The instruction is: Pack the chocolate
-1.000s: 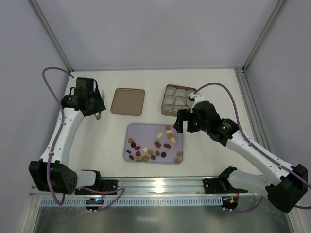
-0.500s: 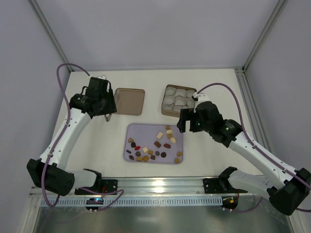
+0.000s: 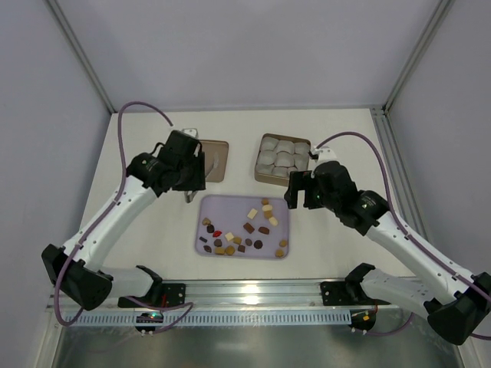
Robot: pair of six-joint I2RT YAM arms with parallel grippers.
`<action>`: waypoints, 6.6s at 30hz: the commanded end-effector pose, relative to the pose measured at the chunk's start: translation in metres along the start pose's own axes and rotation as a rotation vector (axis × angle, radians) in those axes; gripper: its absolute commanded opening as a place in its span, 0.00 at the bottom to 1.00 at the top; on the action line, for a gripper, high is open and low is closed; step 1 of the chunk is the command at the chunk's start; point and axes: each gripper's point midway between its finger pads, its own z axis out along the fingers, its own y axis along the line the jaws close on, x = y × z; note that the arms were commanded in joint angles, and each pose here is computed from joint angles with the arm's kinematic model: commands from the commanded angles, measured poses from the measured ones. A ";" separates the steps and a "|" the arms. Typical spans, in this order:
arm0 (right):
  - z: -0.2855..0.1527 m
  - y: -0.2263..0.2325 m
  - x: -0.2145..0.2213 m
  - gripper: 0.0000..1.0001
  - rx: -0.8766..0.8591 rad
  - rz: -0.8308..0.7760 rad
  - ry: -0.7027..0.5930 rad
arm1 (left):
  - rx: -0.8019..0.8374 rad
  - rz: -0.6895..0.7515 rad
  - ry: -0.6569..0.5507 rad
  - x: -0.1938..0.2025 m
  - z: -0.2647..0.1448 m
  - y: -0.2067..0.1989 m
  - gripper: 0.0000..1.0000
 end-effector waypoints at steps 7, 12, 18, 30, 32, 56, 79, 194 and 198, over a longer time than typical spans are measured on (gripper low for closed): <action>-0.015 -0.005 -0.017 1.00 0.025 0.022 -0.067 | 0.124 0.147 0.051 0.039 -0.027 -0.053 0.48; -0.014 -0.005 -0.015 1.00 0.021 0.025 -0.062 | 0.144 0.216 0.100 0.064 -0.027 -0.074 0.48; -0.016 -0.006 -0.012 1.00 0.018 0.033 -0.064 | 0.172 0.288 0.138 0.086 -0.023 -0.098 0.48; -0.021 -0.013 -0.005 1.00 0.031 0.037 -0.068 | 0.192 0.353 0.222 0.116 -0.003 -0.116 0.49; -0.021 -0.013 -0.003 1.00 0.030 0.038 -0.066 | 0.192 0.358 0.233 0.119 -0.001 -0.117 0.48; -0.021 -0.015 0.002 1.00 0.029 0.041 -0.064 | 0.165 0.385 0.282 0.140 0.017 -0.115 0.43; -0.023 -0.018 0.002 1.00 0.037 0.035 -0.072 | 0.168 0.397 0.255 0.126 0.010 -0.121 0.25; -0.045 -0.020 -0.017 1.00 0.041 0.051 -0.128 | 0.222 0.437 -0.121 -0.079 0.024 -0.176 0.37; -0.047 -0.021 -0.018 1.00 0.044 0.050 -0.132 | 0.232 0.429 -0.089 -0.057 0.006 -0.166 0.37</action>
